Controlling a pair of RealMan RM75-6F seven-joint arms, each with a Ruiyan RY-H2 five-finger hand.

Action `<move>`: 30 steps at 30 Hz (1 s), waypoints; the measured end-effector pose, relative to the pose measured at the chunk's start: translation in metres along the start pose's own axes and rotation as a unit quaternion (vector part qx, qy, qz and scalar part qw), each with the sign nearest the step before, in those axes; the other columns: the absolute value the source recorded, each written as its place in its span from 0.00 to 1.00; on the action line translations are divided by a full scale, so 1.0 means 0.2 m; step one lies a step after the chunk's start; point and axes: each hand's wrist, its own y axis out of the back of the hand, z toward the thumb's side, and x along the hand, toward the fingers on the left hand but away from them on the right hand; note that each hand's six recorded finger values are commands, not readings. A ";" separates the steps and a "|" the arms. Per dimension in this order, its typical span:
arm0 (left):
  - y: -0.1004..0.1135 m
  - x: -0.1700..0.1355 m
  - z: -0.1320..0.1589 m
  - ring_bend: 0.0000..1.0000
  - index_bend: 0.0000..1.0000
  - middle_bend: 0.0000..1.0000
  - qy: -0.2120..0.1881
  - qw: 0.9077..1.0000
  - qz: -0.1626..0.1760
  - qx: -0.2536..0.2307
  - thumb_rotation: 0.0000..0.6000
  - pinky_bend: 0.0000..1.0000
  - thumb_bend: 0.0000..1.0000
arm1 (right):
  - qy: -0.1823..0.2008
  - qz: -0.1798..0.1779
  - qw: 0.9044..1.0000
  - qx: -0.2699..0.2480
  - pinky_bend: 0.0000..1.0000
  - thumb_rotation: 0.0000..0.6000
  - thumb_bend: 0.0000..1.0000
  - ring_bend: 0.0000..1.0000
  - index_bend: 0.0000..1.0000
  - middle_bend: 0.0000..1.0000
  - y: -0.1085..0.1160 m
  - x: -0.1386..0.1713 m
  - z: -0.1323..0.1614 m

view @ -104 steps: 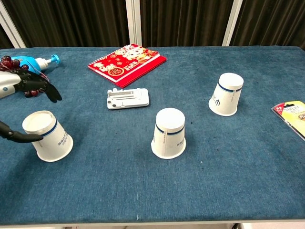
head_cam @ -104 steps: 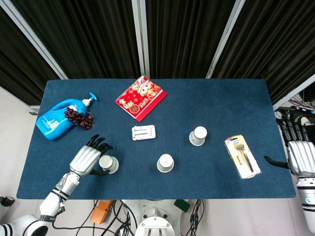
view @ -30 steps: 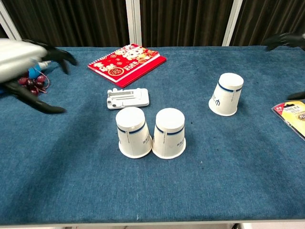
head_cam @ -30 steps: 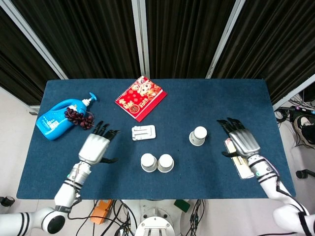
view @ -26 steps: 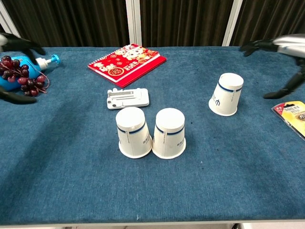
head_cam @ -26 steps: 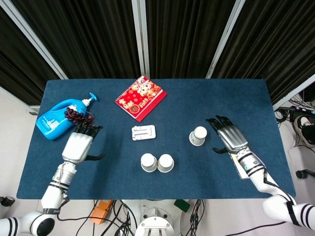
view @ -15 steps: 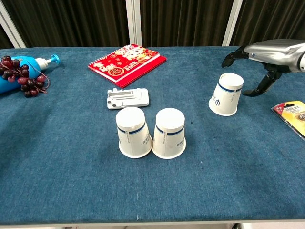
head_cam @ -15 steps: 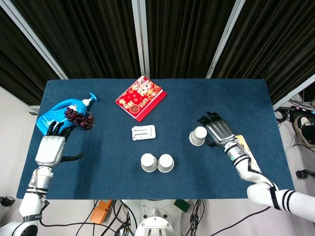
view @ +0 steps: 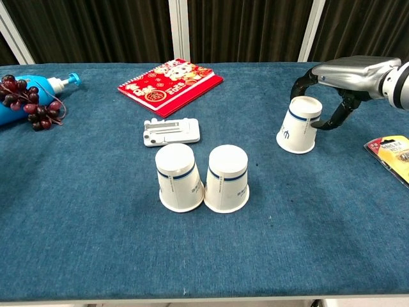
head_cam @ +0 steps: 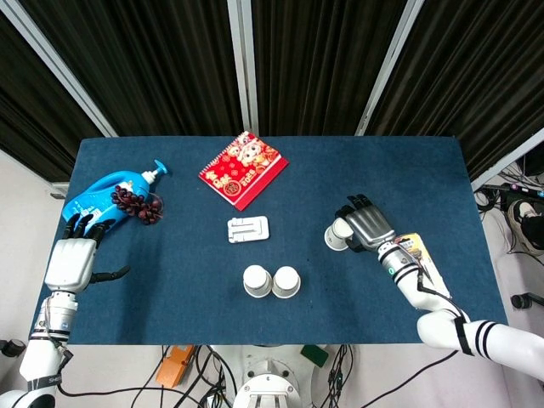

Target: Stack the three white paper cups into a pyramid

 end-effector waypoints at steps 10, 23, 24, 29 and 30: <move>0.01 -0.02 -0.07 0.08 0.17 0.25 0.021 1.000 0.002 0.002 0.74 0.02 0.11 | 0.026 -0.054 0.998 -0.032 0.15 1.00 0.52 0.19 0.46 0.39 0.20 0.14 0.05; 0.00 -0.07 -0.13 0.08 0.17 0.25 0.038 0.999 -0.003 -0.005 0.75 0.02 0.11 | 0.191 -0.071 0.978 -0.036 0.15 1.00 0.52 0.19 0.46 0.39 0.45 0.29 0.56; -0.01 -0.07 -0.14 0.08 0.17 0.25 0.039 0.999 -0.003 -0.006 0.75 0.02 0.11 | 0.198 -0.069 0.977 -0.030 0.15 1.00 0.52 0.19 0.46 0.39 0.45 0.29 0.59; -0.02 -0.08 -0.16 0.08 0.17 0.25 0.044 0.999 -0.006 -0.010 0.75 0.02 0.11 | 0.223 -0.059 0.973 0.000 0.15 1.00 0.52 0.19 0.45 0.39 0.42 0.28 0.71; -0.02 -0.08 -0.16 0.08 0.17 0.25 0.044 0.999 -0.007 -0.011 0.75 0.02 0.11 | 0.226 -0.057 0.972 0.005 0.15 1.00 0.52 0.19 0.45 0.39 0.41 0.28 0.72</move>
